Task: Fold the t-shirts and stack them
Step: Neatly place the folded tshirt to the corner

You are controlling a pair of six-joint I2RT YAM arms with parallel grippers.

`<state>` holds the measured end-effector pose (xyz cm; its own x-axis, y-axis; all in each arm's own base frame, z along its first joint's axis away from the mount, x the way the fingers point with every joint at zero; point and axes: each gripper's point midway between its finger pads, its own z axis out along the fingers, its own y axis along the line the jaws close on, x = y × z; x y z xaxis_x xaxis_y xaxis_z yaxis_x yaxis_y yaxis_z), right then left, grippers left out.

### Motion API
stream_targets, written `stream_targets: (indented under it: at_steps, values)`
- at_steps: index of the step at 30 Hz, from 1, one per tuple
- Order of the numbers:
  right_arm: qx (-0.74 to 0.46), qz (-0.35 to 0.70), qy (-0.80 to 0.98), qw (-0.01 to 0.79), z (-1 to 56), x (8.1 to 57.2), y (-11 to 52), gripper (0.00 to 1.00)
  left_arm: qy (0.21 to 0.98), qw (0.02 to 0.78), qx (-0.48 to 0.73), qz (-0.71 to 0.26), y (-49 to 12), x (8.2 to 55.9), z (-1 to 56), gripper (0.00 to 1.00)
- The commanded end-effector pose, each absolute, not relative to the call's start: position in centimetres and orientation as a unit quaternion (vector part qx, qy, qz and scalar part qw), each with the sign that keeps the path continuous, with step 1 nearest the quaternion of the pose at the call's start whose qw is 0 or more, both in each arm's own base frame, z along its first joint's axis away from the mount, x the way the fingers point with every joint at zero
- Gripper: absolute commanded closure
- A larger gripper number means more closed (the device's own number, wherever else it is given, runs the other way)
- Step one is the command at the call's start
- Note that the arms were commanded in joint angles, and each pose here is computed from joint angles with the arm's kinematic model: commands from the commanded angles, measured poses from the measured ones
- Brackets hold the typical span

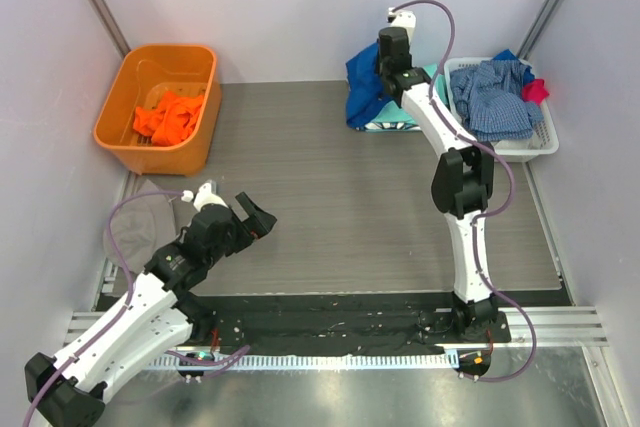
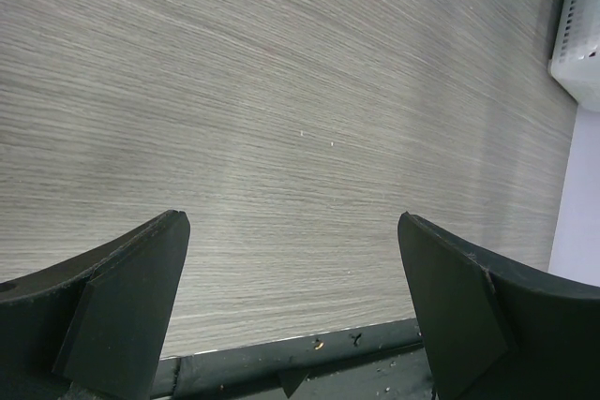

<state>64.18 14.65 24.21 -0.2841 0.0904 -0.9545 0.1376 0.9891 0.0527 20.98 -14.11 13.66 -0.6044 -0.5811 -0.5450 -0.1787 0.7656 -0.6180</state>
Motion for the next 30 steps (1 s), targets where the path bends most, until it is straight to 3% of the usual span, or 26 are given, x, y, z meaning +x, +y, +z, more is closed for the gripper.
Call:
stream_targets:
  at_steps: [1, 30]
  values:
    - [0.097, -0.014, 0.757, 0.646, 31.0, 63.3, 12.3, 0.99, 0.854, 0.386, -0.230, -0.263, -13.9, 20.9, 13.7, 0.00]
    - [0.151, -0.053, 0.755, 0.636, 30.0, 63.2, 4.0, 0.99, 0.858, 0.382, -0.227, -0.258, -13.8, 20.8, 14.0, 0.00]
